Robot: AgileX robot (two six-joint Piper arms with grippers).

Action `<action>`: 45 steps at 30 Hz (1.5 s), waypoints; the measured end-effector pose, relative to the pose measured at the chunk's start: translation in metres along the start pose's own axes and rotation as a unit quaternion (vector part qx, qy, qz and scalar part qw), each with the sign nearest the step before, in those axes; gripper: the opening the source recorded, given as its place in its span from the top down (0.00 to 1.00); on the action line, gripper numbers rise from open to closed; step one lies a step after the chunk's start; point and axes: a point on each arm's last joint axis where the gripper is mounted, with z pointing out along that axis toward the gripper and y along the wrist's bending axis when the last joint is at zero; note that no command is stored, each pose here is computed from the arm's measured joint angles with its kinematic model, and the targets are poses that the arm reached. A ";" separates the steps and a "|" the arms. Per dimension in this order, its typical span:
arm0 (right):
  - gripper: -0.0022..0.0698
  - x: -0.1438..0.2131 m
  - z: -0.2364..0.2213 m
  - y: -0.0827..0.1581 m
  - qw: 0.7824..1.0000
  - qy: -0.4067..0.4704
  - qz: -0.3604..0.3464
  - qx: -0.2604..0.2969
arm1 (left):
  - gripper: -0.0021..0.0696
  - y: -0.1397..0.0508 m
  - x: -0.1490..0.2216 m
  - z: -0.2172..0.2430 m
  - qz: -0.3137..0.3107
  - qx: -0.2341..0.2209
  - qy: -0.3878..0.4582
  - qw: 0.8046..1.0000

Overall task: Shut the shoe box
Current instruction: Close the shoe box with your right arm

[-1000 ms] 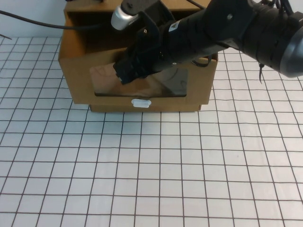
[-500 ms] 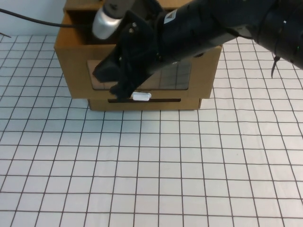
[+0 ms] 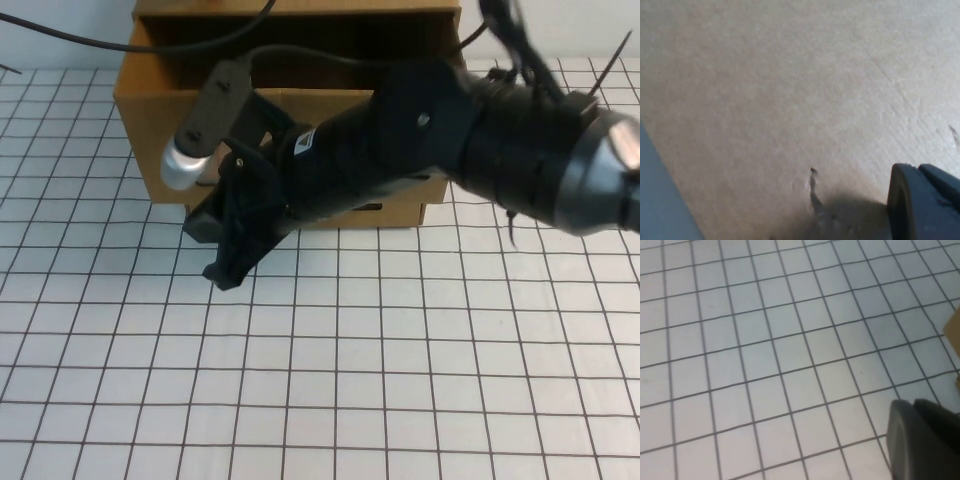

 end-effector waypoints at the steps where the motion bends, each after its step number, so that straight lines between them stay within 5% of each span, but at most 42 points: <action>1: 0.99 0.003 0.006 -0.003 1.000 0.001 0.003 0.006 | 0.98 0.000 0.000 0.000 0.000 0.000 0.000 1.000; 12: 0.99 0.034 0.043 -0.048 0.997 0.002 0.044 0.065 | 0.98 0.000 0.000 0.000 -0.001 0.002 -0.001 1.000; 23: 0.99 0.008 0.020 -0.113 0.985 -0.086 0.104 0.108 | 0.98 -0.001 -0.001 0.000 -0.002 0.004 -0.003 1.000; 38: 0.99 0.008 0.011 -0.110 0.992 -0.059 0.091 0.062 | 0.98 -0.003 -0.001 -0.004 0.011 -0.001 -0.002 1.000; 45: 0.99 -0.024 -0.039 -0.099 0.991 -0.089 0.039 0.095 | 0.98 -0.017 -0.007 -0.025 0.034 -0.011 -0.010 0.999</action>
